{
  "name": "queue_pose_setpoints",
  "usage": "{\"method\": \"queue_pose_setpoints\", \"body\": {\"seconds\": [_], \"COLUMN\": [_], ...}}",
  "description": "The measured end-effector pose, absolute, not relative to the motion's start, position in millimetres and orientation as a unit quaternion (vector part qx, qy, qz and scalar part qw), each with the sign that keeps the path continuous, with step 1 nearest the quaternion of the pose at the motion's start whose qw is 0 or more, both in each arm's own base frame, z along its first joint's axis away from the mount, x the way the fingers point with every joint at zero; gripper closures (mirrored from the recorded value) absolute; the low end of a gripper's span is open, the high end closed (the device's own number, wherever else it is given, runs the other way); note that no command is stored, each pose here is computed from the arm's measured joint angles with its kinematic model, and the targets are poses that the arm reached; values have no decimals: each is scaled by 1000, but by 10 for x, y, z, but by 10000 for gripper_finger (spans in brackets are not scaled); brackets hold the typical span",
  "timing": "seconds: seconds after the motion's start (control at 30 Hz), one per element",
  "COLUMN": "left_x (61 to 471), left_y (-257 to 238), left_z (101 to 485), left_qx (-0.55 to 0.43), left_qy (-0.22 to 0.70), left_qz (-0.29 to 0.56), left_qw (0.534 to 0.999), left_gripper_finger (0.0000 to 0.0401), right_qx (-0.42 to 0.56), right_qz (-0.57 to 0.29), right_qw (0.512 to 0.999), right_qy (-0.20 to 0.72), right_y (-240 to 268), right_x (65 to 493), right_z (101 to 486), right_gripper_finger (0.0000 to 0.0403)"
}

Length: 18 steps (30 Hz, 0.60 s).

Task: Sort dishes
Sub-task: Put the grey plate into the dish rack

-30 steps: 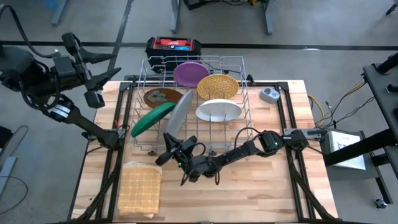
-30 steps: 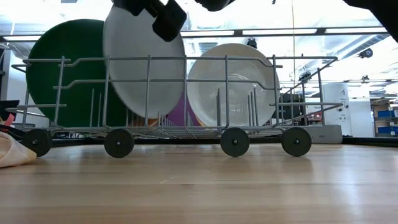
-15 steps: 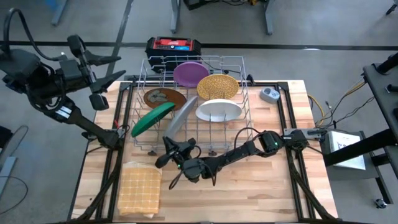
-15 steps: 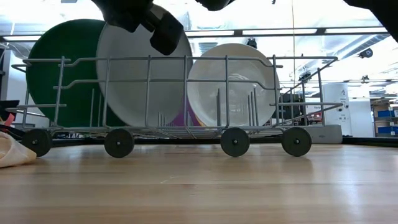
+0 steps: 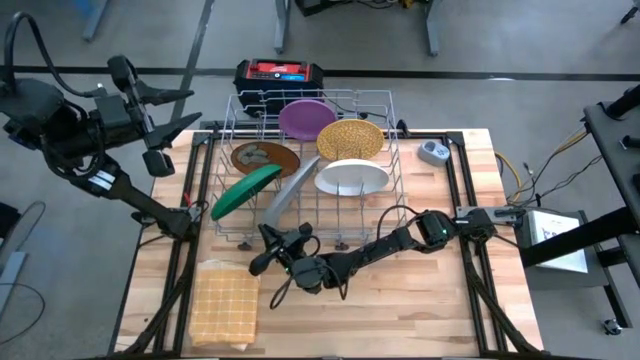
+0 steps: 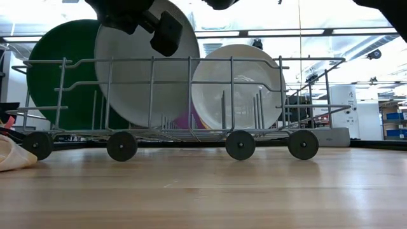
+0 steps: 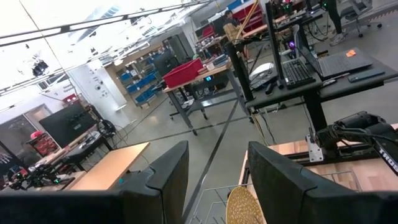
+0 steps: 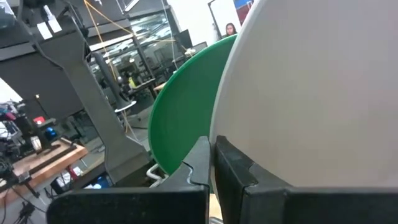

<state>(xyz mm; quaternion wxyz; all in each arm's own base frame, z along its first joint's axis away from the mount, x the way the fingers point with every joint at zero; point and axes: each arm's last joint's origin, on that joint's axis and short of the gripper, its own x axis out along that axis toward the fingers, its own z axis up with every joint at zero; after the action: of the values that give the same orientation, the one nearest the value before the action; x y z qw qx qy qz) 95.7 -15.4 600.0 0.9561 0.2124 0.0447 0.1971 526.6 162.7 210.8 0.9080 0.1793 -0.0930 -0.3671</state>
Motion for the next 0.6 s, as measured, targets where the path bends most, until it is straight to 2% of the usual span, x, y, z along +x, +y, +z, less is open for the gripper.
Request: {"method": "queue_pose_setpoints", "body": {"seconds": [0.13, 0.6], "left_x": [959, 960], "left_y": [-154, -155], "left_z": [6001, 6001], "left_qx": [212, 211], "left_qy": [45, 44], "left_qz": [197, 197], "left_qw": [956, 956], "left_gripper_finger": [246, 246], "right_qx": [179, 180], "right_qz": [-364, -354], "right_qw": [910, 913], "right_qy": [-91, -90], "right_y": [1635, 1709], "right_x": [5259, 5234], "right_z": [2130, 2144], "right_gripper_finger": [384, 285]}}
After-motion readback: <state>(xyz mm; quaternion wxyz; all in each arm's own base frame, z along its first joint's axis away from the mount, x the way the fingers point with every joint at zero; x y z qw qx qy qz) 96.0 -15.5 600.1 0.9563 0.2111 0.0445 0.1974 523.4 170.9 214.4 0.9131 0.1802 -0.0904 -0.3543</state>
